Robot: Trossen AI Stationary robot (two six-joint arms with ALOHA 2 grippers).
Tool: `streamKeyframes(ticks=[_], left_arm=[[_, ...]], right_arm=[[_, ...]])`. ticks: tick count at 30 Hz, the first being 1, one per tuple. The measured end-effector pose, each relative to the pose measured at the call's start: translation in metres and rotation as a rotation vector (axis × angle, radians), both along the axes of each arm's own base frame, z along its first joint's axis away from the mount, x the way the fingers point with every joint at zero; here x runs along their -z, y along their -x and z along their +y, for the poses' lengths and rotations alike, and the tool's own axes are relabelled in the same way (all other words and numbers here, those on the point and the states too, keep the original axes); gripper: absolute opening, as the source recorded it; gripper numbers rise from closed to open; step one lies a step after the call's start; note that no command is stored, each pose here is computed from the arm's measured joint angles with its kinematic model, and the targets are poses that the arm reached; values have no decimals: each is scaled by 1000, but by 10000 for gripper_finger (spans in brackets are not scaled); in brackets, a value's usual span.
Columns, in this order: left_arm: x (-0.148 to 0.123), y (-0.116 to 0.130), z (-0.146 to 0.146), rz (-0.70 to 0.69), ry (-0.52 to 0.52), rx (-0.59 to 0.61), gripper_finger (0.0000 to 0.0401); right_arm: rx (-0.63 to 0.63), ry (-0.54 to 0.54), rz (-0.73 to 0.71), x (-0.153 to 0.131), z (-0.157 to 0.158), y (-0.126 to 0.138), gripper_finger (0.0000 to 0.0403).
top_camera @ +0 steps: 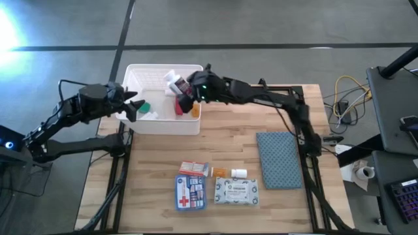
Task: Pick & place medical supplies in basket/bin
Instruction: Put the white purple pill bottle into the white bin, then put the red medicine box into the white bin
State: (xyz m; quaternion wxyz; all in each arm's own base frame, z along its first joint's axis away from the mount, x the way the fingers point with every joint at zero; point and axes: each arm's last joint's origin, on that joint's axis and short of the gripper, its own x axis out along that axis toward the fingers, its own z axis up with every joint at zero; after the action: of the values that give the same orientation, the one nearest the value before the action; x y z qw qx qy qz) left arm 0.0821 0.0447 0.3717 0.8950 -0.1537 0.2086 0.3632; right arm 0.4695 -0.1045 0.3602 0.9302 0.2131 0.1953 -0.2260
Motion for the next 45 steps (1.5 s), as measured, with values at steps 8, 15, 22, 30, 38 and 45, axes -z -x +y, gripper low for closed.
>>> streamKeyframes(ticks=[8, 15, 22, 30, 38, 45], left_arm=[[1, 11, -5, -6, 11, -7, 261], [4, 9, -4, 5, 15, -7, 261], [14, 2, -3, 35, 48, 73, 261], [21, -13, -7, -71, 142, 387, 260], [17, -23, -10, -46, 123, 459, 217], [16, -35, -15, -29, 143, 483, 201]], right_arm=[[20, -46, 157, 30, -13, -15, 319], [8, -17, 156, 17, -10, -6, 347], [-58, 60, 183, -6, 16, 7, 352], [-103, 131, 456, -20, 66, 46, 352], [86, 131, 706, -23, 105, 92, 352], [117, 36, 706, -22, 142, 117, 352]])
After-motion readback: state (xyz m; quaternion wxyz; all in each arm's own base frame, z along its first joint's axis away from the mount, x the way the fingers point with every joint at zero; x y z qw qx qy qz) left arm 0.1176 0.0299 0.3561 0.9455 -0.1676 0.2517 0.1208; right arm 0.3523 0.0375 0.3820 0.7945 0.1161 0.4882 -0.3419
